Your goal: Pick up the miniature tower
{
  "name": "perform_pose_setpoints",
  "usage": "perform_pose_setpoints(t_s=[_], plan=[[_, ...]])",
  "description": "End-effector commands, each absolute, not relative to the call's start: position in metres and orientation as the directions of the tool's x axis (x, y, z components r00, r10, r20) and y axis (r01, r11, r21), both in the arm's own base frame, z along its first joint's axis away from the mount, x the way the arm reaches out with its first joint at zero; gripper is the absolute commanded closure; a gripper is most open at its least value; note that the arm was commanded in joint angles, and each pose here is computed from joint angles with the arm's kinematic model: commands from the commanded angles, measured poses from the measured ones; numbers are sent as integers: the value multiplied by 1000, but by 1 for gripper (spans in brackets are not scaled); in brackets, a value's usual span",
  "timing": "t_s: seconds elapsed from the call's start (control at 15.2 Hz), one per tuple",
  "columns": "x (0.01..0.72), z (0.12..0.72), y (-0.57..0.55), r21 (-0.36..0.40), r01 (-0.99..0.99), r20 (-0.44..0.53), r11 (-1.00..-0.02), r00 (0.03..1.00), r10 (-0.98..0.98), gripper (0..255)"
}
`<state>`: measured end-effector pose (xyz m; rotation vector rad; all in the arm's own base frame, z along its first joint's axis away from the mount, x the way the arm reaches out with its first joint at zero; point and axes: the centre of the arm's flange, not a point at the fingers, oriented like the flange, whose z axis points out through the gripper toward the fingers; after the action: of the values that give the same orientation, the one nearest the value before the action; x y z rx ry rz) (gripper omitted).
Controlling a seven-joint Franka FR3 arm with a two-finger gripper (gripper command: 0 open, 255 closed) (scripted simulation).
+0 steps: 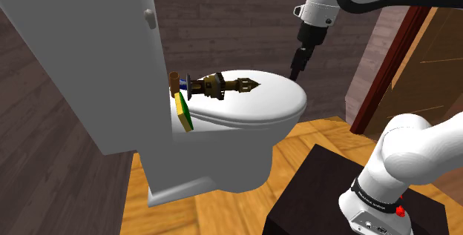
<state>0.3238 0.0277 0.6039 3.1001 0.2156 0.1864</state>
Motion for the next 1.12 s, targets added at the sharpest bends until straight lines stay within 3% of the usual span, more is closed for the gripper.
perform_pose_setpoints(t_s=[0.0,0.53,1.06], plan=[[324,604,28,37,136,117,-990,983,140,0],[427,584,45,69,422,93,-904,900,427,0],[520,562,91,94,669,61,-737,735,675,0]])
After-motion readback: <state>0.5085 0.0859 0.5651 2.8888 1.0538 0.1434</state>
